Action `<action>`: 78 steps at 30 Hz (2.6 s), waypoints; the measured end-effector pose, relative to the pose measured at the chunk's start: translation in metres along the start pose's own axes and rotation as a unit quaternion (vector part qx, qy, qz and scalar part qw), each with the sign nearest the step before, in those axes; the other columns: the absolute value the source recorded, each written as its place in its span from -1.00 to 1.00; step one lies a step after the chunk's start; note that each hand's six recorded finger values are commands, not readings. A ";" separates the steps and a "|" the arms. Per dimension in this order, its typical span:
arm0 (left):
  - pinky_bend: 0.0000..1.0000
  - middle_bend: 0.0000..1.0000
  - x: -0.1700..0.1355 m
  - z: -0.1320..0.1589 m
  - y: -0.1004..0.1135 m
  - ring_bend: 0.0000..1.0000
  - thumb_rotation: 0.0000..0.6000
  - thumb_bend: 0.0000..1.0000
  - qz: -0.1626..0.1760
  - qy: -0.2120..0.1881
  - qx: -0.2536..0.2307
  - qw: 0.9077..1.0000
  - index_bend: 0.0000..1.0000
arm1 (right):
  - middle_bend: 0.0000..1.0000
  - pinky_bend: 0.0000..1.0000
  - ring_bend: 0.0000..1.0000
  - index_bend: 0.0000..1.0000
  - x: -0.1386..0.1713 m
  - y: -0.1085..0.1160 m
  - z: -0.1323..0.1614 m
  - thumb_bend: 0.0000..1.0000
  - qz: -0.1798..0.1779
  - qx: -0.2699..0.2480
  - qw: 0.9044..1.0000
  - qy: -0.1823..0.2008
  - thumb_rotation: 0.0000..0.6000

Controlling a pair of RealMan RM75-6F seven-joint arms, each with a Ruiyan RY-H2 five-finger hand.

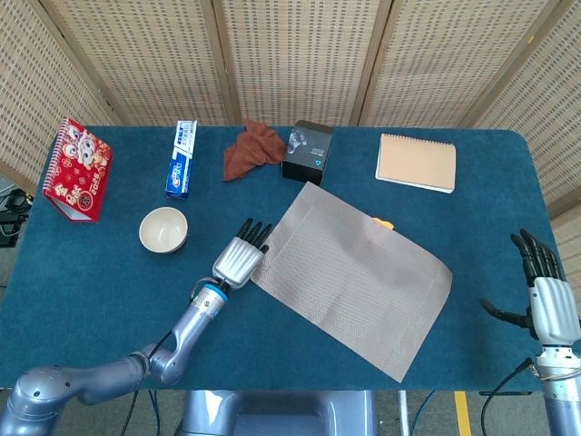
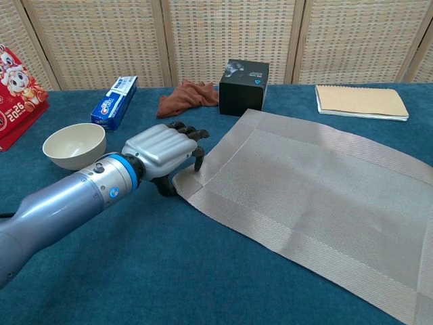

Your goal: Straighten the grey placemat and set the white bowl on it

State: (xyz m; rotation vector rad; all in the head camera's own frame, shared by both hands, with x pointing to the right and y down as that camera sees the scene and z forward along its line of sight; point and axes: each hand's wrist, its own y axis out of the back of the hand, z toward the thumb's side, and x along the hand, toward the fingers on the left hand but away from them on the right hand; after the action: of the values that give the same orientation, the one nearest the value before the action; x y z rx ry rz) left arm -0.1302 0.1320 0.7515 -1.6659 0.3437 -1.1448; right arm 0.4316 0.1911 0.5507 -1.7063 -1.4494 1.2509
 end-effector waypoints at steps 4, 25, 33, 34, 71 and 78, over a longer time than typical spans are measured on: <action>-1.00 -1.00 0.003 0.006 0.000 -1.00 1.00 -0.11 0.005 -0.001 -0.003 1.000 -0.14 | -1.00 -1.00 -1.00 -0.86 0.000 0.001 0.001 -0.63 -0.001 -0.002 1.000 0.002 1.00; -1.00 -1.00 -0.021 -0.005 -0.002 -1.00 1.00 0.10 0.027 0.003 -0.015 1.000 0.25 | -1.00 -1.00 -1.00 -0.85 0.004 -0.005 0.008 -0.64 0.012 0.004 1.000 0.012 1.00; -1.00 -1.00 -0.046 -0.025 0.004 -1.00 1.00 0.10 0.043 0.009 -0.017 0.999 0.26 | -1.00 -1.00 -1.00 -0.85 0.006 -0.008 0.010 -0.63 0.015 0.009 1.000 0.016 1.00; -1.00 -1.00 -0.051 -0.027 0.005 -1.00 1.00 0.10 0.044 0.010 -0.018 0.999 0.26 | -1.00 -1.00 -1.00 -0.85 0.006 -0.009 0.011 -0.63 0.015 0.011 1.000 0.016 1.00; -1.00 -1.00 -0.206 -0.030 -0.017 -1.00 1.00 0.09 0.011 -0.040 -0.021 0.999 0.24 | -1.00 -1.00 -1.00 -0.85 0.017 -0.028 0.020 -0.64 0.039 0.032 0.998 0.026 1.00; -1.00 -1.00 -0.216 -0.017 -0.021 -1.00 1.00 -0.06 0.004 -0.056 -0.027 0.998 0.05 | -1.00 -1.00 -1.00 -0.85 0.017 -0.028 0.021 -0.64 0.039 0.031 0.998 0.027 1.00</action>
State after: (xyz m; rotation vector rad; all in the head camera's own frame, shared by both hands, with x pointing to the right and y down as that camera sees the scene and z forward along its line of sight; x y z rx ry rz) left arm -0.2588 0.2813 0.6587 -1.7674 0.3123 -1.0395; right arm 0.4003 0.2117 0.5615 -1.7575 -1.3110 1.2680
